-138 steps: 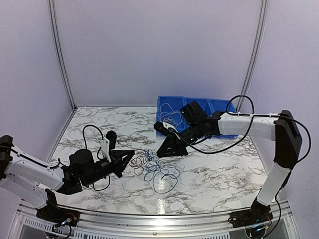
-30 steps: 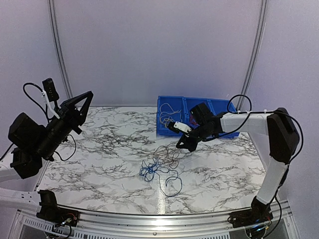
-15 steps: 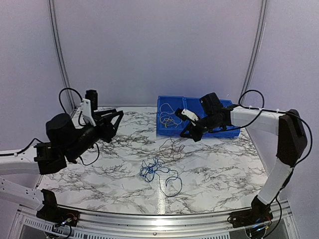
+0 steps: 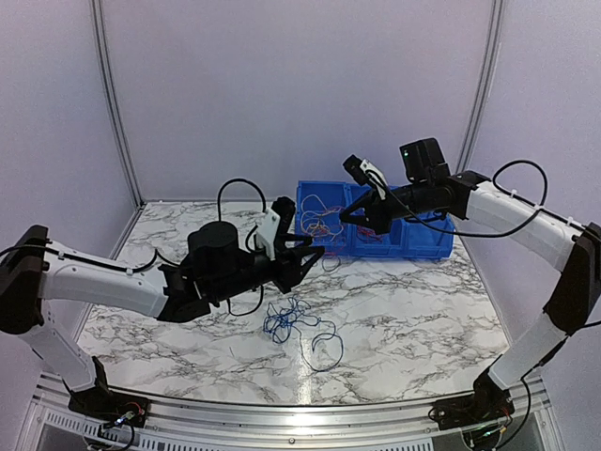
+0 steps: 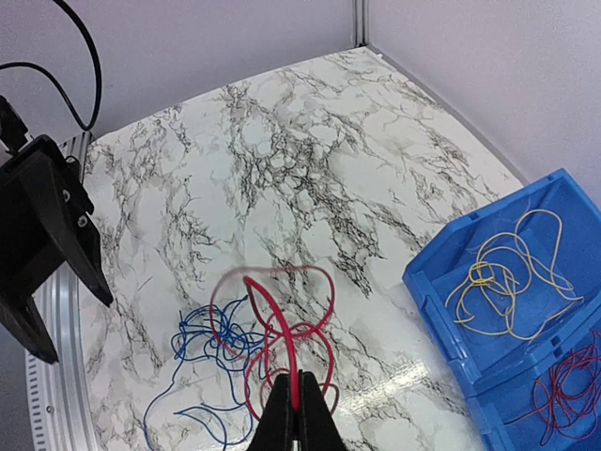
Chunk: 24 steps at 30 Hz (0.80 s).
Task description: Untangle the cables
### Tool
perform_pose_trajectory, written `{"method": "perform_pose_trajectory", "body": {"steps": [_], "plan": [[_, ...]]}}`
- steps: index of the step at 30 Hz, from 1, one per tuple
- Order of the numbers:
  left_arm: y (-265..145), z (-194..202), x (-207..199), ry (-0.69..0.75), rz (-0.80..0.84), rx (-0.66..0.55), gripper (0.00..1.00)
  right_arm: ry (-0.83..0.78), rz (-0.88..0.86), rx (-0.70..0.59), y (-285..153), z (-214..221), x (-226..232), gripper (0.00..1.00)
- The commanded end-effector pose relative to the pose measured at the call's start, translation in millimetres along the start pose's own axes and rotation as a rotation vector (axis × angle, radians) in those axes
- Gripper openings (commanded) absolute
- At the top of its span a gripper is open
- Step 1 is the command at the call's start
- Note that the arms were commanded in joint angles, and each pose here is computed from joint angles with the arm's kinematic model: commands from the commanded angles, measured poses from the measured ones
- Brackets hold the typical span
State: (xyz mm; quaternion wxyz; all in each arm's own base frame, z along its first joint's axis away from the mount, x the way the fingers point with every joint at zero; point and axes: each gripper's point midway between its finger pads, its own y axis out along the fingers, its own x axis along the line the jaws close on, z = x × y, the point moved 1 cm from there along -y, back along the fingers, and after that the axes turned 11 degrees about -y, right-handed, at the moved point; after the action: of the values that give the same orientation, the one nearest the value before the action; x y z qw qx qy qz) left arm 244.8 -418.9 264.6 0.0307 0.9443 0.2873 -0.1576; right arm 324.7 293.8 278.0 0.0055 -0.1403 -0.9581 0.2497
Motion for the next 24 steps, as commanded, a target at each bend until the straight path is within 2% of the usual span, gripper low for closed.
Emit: {"method": "perform_pose_trajectory", "body": {"steps": [1,6,18,22,24], "plan": [[22.6,-12.0,-15.6,0.149,0.063,-0.050,0.39,0.036,-0.048,-0.022,-5.7,-9.5,15.1,0.00],[47.7,-2.3,-12.6,0.218,0.042,-0.026,0.38,0.042,-0.075,-0.044,-8.5,-13.1,24.7,0.00],[89.0,7.9,17.6,0.350,-0.134,-0.033,0.44,0.086,-0.151,-0.086,-12.0,-19.3,40.0,0.00],[101.3,9.3,28.3,0.363,-0.195,-0.064,0.40,0.088,-0.159,-0.092,-13.3,-22.3,41.0,0.00],[104.5,11.6,31.2,0.362,-0.204,-0.082,0.32,0.088,-0.162,-0.095,-14.8,-23.4,41.4,0.00]]}}
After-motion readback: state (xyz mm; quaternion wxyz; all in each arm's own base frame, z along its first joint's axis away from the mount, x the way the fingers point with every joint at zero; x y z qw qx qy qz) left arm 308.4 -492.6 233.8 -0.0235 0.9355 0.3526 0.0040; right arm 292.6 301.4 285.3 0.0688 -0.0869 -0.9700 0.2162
